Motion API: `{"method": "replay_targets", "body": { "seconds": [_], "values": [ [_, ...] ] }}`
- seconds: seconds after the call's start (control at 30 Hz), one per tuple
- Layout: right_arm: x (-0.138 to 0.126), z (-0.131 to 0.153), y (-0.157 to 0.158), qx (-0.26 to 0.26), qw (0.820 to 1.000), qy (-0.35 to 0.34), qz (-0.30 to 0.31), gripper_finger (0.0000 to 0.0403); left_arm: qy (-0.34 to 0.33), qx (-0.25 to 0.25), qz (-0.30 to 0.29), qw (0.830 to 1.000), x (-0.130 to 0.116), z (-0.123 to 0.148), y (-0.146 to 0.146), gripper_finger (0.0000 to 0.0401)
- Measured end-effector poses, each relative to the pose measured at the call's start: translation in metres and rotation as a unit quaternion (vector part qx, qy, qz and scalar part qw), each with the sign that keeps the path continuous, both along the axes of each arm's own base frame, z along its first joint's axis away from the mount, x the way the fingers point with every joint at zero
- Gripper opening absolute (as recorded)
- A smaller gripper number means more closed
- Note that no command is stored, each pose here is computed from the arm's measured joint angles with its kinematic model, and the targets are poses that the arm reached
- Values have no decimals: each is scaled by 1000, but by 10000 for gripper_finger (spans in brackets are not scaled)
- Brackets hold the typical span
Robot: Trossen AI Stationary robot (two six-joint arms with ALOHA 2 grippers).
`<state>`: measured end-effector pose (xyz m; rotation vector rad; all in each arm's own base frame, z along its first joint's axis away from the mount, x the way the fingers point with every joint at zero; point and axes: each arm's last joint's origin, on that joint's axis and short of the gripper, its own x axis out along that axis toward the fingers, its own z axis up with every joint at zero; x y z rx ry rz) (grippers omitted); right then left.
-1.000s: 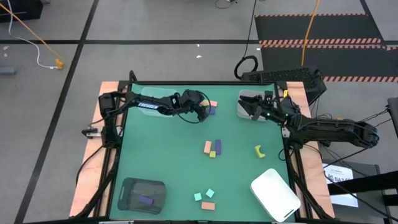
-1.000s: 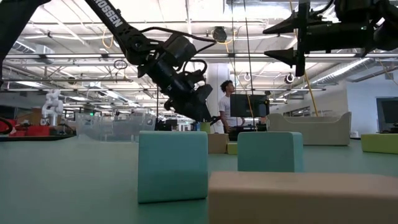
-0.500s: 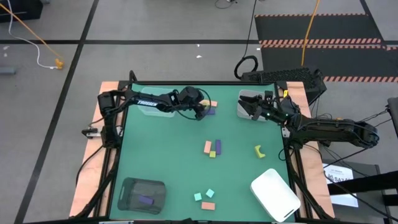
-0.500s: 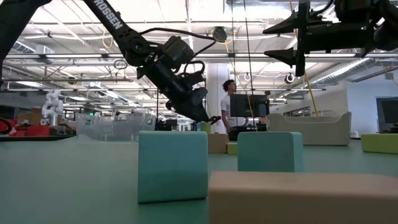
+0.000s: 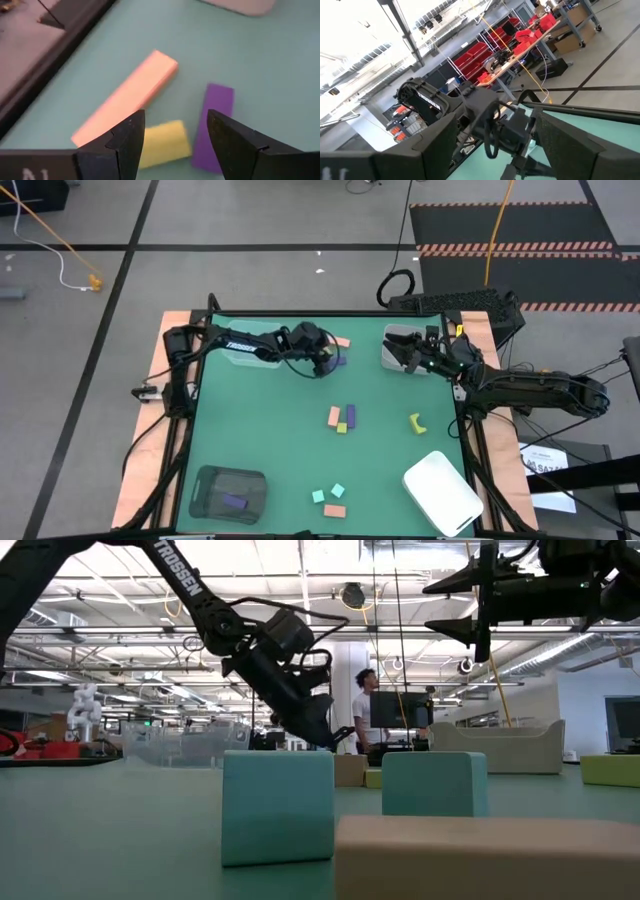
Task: Sort & place blocks by color
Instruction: Put the top light green block into the gray bin
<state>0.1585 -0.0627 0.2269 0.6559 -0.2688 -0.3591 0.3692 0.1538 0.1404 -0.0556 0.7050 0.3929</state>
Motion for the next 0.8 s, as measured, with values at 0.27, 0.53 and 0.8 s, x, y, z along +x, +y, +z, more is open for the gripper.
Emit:
{"method": "replay_targets", "body": {
  "seconds": [0.27, 0.53, 0.8],
  "values": [
    [0, 0, 0, 0, 1000, 0, 0, 265, 1, -12, 11, 1000, -1, 0, 0, 214],
    [0, 0, 0, 0, 1000, 0, 1, 265, 30, -10, -16, 999, 8, 21, -9, 214],
    [0, -1, 0, -4, 1000, 7, -1, 265, 69, -179, 160, 968, 11, 54, 3, 214]
  ]
}}
